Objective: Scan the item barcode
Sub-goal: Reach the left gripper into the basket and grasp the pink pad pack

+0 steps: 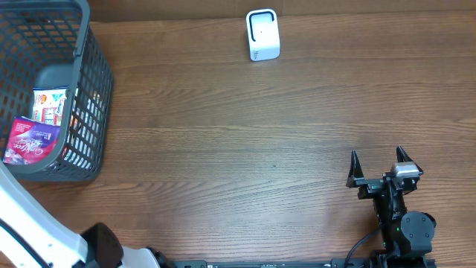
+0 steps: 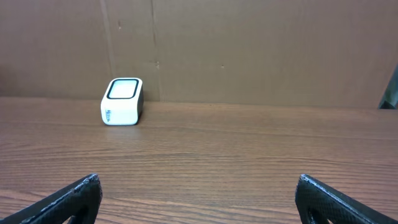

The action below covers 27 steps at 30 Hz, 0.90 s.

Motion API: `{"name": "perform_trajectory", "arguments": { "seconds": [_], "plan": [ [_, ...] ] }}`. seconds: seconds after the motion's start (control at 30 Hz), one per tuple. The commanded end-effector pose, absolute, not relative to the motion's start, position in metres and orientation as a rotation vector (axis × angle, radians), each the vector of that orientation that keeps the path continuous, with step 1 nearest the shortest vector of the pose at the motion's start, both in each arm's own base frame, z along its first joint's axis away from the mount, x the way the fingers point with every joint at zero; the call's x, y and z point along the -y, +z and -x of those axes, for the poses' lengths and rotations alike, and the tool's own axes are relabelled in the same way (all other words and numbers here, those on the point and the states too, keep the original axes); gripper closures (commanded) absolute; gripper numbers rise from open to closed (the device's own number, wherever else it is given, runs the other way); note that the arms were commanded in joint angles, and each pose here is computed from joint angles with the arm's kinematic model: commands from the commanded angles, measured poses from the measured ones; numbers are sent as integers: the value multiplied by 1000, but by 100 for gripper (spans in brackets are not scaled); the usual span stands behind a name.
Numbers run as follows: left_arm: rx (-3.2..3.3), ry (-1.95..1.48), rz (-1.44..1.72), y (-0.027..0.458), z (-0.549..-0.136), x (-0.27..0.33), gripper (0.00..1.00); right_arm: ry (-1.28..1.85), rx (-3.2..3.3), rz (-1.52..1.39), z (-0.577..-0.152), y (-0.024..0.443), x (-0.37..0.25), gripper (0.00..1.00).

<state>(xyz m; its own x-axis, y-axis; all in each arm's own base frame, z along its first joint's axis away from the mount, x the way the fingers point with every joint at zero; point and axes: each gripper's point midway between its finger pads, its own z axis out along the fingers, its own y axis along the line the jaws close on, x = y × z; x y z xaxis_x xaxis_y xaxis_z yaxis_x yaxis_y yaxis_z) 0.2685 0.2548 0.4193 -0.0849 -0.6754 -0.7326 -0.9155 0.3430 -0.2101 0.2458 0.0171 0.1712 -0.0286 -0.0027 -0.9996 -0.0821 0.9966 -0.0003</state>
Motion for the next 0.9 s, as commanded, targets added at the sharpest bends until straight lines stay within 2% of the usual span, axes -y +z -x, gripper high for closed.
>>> {"name": "perform_trajectory", "arguments": {
  "seconds": [0.0, 0.37, 0.87],
  "plan": [
    [-1823, 376, 1472, 404, -281, -264, 0, 60, -1593, 64, -246, 170, -17, 0],
    [-1944, 438, 1535, 345, -317, -296, 0, 60, -1593, 64, -246, 170, -17, 0],
    [-2183, 480, 1638, 245, -344, -314, 0, 60, -1593, 64, -246, 170, -17, 0]
  ]
}}
